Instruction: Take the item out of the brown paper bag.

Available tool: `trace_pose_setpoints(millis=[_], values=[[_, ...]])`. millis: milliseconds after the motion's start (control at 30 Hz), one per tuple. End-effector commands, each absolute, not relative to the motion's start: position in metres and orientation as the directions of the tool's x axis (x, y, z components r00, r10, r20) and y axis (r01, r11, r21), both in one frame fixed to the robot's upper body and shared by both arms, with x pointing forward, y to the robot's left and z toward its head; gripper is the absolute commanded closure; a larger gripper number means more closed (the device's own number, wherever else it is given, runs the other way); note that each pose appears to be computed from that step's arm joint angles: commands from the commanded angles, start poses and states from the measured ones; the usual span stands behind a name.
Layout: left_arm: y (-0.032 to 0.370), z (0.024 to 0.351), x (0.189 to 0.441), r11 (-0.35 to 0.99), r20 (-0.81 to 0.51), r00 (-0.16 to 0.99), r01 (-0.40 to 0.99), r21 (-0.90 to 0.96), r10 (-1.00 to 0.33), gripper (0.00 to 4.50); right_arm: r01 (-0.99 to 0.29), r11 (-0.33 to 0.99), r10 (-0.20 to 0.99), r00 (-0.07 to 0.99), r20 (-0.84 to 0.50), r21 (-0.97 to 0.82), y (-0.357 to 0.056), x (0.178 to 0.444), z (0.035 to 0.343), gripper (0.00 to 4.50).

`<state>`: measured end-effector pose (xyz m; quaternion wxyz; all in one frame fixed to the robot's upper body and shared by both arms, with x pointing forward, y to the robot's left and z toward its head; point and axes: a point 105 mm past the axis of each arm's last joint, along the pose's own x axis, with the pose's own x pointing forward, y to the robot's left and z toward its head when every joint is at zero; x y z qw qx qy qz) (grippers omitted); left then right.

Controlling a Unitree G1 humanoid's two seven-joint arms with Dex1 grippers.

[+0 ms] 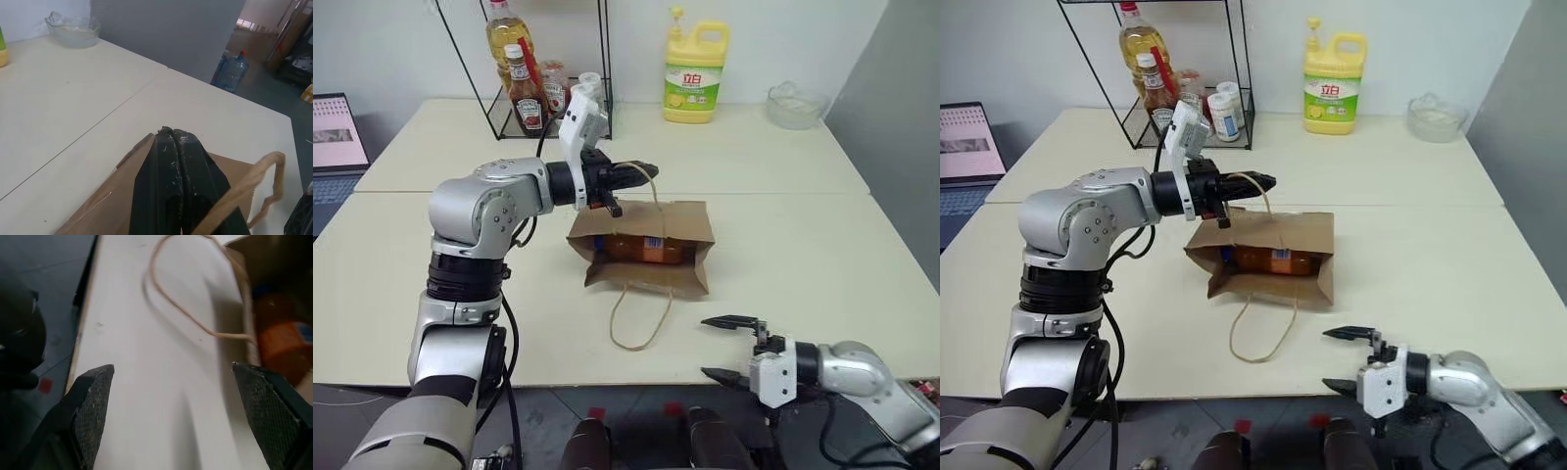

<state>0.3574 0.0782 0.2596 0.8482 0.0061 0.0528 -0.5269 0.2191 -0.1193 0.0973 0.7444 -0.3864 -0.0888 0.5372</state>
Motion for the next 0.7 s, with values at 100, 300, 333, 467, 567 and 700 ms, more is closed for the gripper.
trace_pose_setpoints(millis=[100, 300, 333, 467, 567, 700], values=[[0.077, 0.273, 0.357, 0.438, -0.055, 0.437, 0.899, 0.002, -0.898, 4.50, -0.814, 0.417, 0.879, 0.475, -0.049, -0.404, -0.086, 0.239, 0.165, 1.43], [0.076, 0.275, 0.359, 0.444, -0.048, 0.444, 0.896, 0.004, -0.895, 4.50, -0.955, 0.291, 0.957, 0.291, 0.009, -0.053, -0.038, 0.235, 0.185, 3.62], [0.076, 0.276, 0.360, 0.449, -0.045, 0.449, 0.893, 0.007, -0.892, 4.50, -0.958, 0.286, 0.958, 0.286, 0.007, -0.026, -0.034, 0.239, 0.183, 3.98], [0.077, 0.280, 0.362, 0.465, -0.033, 0.464, 0.886, 0.003, -0.885, 4.50, -0.953, 0.304, 0.953, 0.304, 0.014, 0.010, -0.017, 0.259, 0.176, 4.46], [0.078, 0.280, 0.360, 0.466, -0.033, 0.466, 0.885, 0.005, -0.884, 4.50, -0.911, 0.412, 0.911, 0.410, 0.036, -0.032, -0.005, 0.287, 0.174, 4.46], [0.081, 0.281, 0.361, 0.478, -0.032, 0.477, 0.879, 0.004, -0.878, 4.50, -0.847, 0.521, 0.854, 0.519, 0.049, -0.105, 0.003, 0.309, 0.171, 4.46]])
